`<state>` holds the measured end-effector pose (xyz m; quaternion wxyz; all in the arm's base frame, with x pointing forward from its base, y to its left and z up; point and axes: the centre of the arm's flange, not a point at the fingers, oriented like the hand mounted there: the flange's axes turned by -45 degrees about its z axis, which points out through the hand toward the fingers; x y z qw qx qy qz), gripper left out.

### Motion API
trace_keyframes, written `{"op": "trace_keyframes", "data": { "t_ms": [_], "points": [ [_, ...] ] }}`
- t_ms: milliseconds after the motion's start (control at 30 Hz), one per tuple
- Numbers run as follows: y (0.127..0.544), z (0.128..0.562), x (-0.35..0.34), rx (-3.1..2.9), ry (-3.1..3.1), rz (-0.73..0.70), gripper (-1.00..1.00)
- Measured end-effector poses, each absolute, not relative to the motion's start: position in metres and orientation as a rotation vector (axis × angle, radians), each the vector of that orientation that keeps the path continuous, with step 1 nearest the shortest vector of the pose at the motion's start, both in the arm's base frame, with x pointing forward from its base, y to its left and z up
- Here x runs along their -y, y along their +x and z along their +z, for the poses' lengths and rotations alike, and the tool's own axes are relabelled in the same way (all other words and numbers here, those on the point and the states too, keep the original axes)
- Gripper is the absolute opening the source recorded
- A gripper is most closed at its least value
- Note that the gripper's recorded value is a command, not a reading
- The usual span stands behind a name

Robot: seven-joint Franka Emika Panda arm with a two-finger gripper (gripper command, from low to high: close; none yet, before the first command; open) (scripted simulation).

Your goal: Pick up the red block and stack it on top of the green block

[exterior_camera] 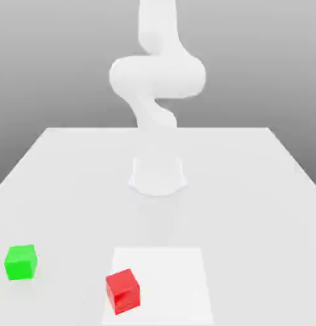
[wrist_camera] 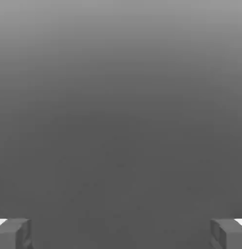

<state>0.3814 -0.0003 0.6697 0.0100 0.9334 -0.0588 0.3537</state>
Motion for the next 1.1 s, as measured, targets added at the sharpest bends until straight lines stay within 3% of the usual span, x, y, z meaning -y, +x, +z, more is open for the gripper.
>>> {"op": "trace_keyframes", "data": {
  "t_ms": [200, 400, 800, 967, 1000, 1100],
  "points": [
    [0.448, 0.556, 0.017, 0.567, 2.911, 0.82, 0.0],
    [0.479, 0.435, 0.043, 0.924, 2.867, 0.555, 0.0],
    [0.453, 0.22, 0.067, 1.615, 2.686, 0.037, 0.0],
    [0.451, 0.161, 0.066, 1.663, 2.668, 0.004, 0.0],
    [0.45, 0.151, 0.066, 1.662, 2.668, 0.002, -1.0],
    [0.45, 0.151, 0.066, 1.662, 2.668, 0.003, -1.0]
  ]
}}
